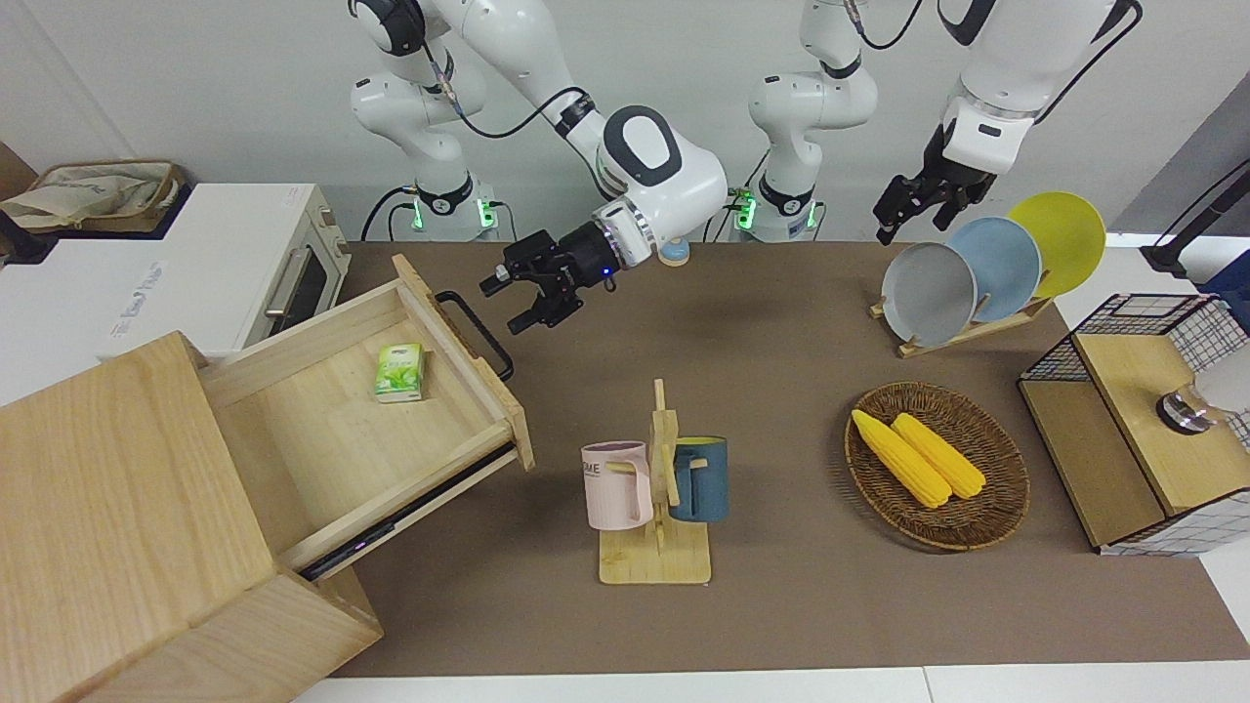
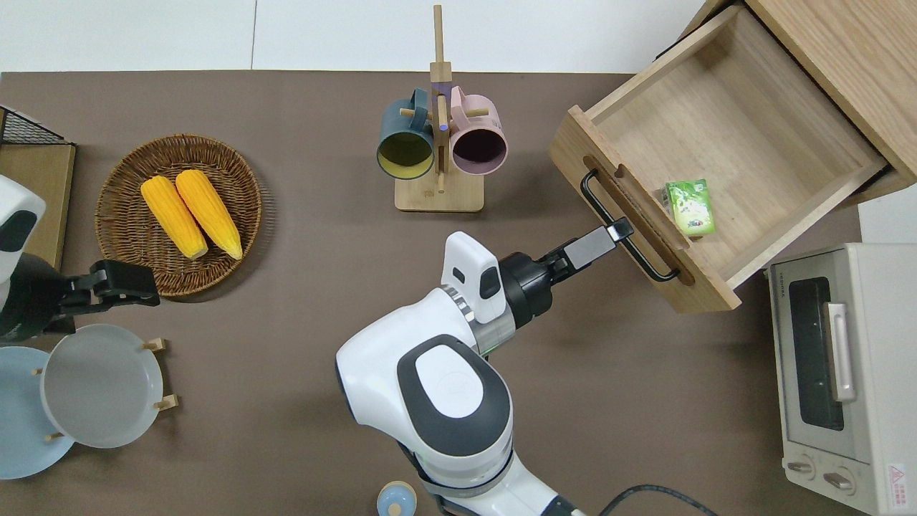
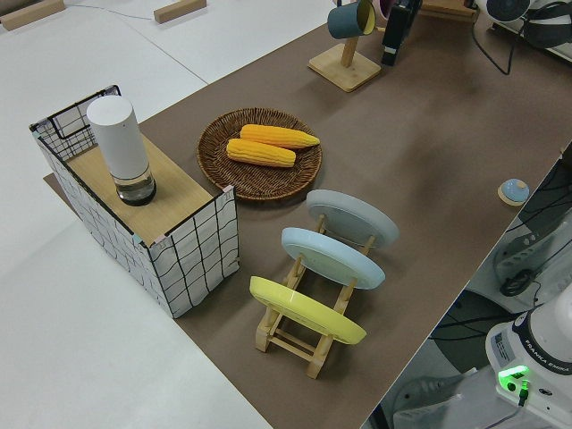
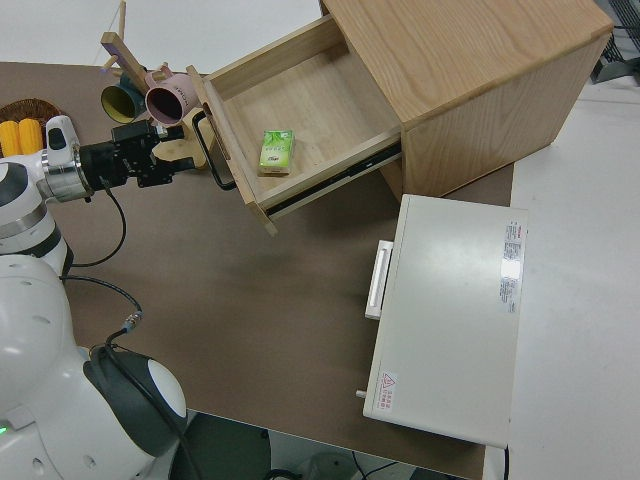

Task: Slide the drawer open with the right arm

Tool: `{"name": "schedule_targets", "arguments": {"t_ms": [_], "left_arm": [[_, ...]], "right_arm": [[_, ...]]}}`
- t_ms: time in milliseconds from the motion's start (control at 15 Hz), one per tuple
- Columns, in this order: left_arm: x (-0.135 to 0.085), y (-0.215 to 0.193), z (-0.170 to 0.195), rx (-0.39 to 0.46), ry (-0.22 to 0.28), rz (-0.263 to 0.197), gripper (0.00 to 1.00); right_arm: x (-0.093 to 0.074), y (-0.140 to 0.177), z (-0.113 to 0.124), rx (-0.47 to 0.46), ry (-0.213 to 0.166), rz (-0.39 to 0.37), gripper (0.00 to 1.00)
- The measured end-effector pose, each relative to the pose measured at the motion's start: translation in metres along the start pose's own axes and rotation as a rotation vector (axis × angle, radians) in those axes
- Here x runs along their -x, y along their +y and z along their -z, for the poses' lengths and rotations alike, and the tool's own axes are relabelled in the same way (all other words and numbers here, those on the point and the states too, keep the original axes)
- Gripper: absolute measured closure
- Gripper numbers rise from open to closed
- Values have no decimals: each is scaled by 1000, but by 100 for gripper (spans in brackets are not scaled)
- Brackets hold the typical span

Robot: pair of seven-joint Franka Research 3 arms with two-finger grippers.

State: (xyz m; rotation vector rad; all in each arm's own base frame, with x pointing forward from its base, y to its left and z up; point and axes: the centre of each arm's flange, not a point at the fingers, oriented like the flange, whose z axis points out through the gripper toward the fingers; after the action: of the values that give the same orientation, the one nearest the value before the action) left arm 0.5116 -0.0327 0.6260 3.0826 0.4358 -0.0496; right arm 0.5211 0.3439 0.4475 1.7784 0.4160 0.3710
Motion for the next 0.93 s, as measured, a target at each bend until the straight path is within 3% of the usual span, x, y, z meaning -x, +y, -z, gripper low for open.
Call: {"name": "schedule_targets", "arguments": {"t_ms": [267,467,733,933], "left_arm": [[0,0,0,0,0,0,0],[0,0,0,0,0,0,0],[0,0,0,0,0,0,0],[0,0,0,0,0,0,0]], "right_arm": [[10,-7,29,-16,3,7,0],[16,-4,37,-61,-15,0,0],[22,25,38,-240,-44,-75,0],[32,85,23,-441,-86,-193,0]]}}
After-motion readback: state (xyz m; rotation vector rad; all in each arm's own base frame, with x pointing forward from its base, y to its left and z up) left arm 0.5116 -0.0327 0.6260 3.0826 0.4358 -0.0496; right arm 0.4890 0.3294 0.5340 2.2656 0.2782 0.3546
